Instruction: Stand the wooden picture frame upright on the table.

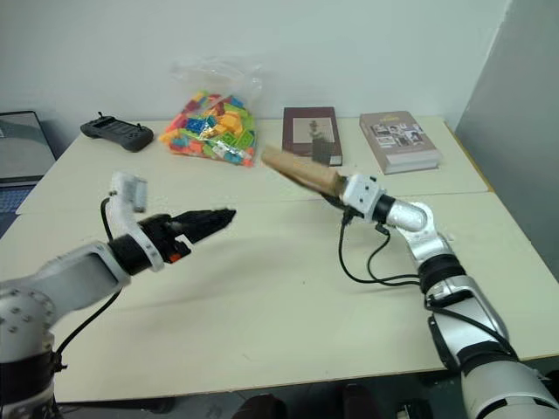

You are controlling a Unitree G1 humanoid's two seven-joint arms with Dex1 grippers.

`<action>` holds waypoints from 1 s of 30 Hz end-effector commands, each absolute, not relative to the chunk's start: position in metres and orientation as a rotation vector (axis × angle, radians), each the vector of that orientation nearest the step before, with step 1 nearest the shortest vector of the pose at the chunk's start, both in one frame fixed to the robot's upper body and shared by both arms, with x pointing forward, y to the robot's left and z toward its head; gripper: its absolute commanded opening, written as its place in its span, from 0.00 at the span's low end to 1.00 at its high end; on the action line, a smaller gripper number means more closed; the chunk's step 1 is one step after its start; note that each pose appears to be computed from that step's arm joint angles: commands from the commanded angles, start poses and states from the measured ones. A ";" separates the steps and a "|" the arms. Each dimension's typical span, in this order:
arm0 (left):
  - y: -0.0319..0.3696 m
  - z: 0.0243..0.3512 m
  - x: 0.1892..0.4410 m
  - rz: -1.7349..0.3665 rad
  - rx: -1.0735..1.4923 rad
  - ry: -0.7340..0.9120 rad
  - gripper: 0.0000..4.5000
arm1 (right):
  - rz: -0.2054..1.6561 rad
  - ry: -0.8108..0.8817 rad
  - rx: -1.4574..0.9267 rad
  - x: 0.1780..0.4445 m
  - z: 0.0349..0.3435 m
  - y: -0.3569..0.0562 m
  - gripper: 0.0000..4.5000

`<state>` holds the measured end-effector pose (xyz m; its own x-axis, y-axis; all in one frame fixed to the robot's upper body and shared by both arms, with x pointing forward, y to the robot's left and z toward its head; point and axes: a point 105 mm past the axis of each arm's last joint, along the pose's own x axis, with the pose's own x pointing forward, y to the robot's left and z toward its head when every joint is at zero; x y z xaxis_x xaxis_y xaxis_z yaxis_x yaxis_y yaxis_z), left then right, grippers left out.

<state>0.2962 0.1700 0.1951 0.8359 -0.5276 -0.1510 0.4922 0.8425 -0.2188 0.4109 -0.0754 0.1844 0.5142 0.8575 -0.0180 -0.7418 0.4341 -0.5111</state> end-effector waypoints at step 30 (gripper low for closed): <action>0.144 0.170 0.286 -0.574 0.095 0.004 1.00 | 1.224 0.260 0.020 0.385 0.121 -0.092 0.88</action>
